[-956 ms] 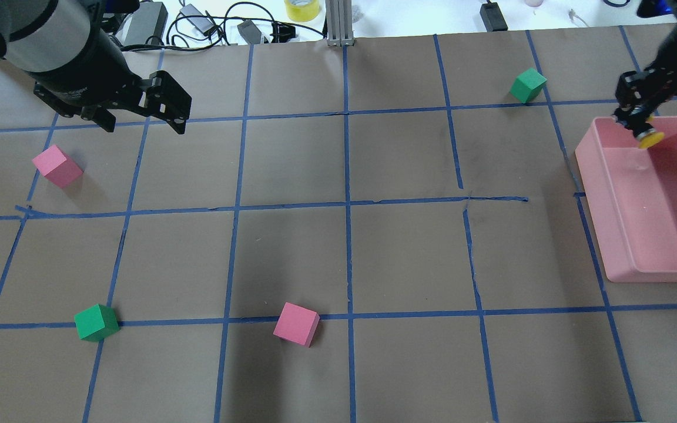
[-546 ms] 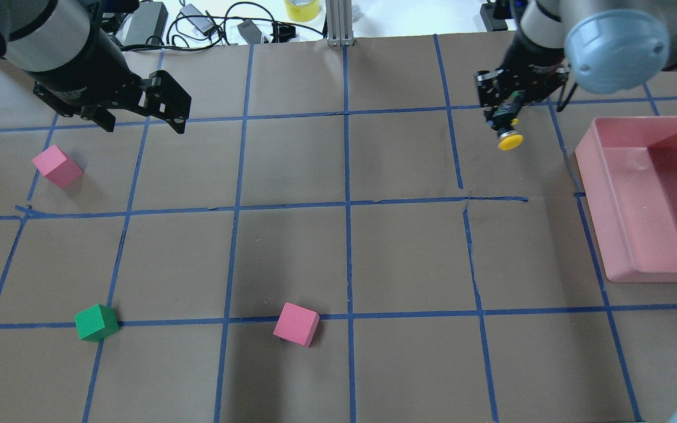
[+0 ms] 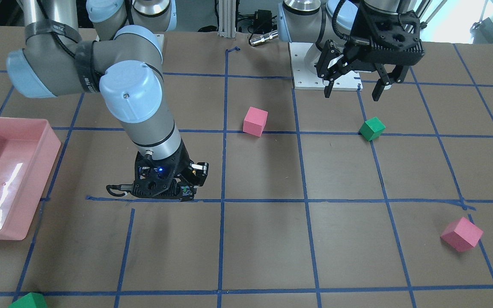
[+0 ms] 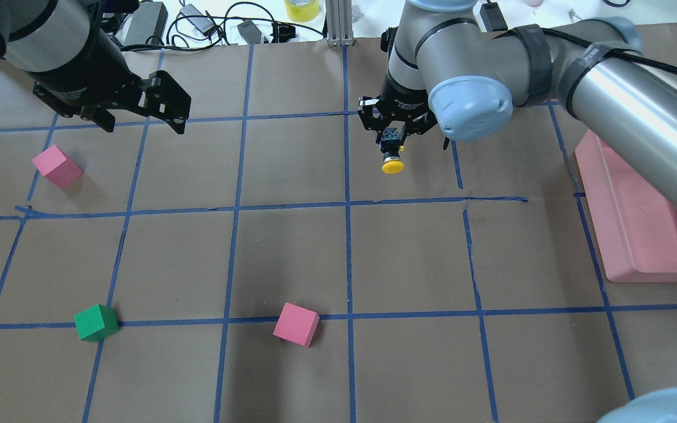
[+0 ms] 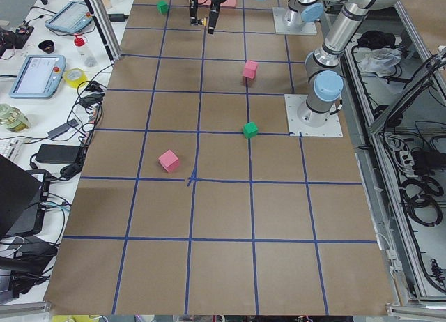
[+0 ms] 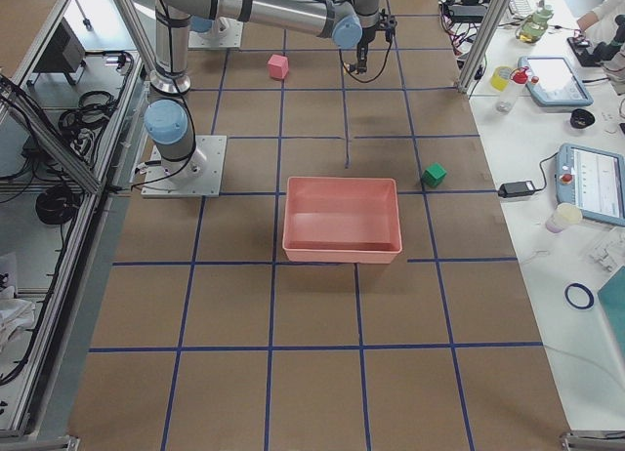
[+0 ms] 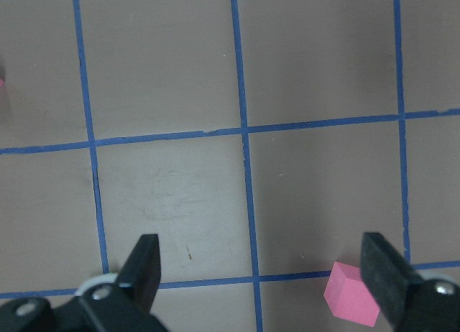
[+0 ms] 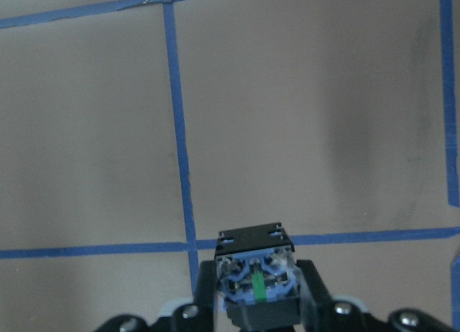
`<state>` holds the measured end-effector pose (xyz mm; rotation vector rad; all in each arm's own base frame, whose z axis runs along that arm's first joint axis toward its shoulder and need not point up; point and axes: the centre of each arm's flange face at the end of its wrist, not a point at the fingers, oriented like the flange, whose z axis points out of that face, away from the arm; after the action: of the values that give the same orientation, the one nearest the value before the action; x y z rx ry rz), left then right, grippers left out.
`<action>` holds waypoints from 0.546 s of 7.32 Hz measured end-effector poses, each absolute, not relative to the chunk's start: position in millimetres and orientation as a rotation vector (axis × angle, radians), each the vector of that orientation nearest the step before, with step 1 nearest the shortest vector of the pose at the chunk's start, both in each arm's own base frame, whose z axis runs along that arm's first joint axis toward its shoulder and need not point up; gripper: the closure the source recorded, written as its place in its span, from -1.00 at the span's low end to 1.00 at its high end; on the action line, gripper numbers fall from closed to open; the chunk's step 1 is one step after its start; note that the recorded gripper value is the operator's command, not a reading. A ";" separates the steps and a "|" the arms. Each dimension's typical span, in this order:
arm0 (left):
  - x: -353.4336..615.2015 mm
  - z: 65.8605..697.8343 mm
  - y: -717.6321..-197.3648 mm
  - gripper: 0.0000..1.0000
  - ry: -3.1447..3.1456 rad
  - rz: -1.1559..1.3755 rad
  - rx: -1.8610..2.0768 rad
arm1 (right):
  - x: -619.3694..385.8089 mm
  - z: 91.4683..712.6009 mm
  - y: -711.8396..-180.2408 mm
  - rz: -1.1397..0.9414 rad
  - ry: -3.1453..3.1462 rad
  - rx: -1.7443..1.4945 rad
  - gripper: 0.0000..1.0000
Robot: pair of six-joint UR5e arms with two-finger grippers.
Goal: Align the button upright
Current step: 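Carry the button switch to the table center with the right gripper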
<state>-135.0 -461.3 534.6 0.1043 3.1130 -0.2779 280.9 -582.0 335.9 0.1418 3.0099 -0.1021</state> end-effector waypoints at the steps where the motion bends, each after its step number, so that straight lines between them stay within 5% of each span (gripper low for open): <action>1: -135.0 534.6 -461.3 -1.00 3.113 -0.278 0.104 | 302.4 320.0 -581.3 -0.112 3.006 0.173 1.00; 4: -135.2 534.4 -461.5 -1.00 3.114 -0.278 0.105 | 343.5 285.8 -578.5 -0.138 2.995 0.223 1.00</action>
<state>-135.2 -461.5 534.4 0.1045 3.1143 -0.2777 343.5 -578.5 285.8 0.2234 2.9954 -0.1376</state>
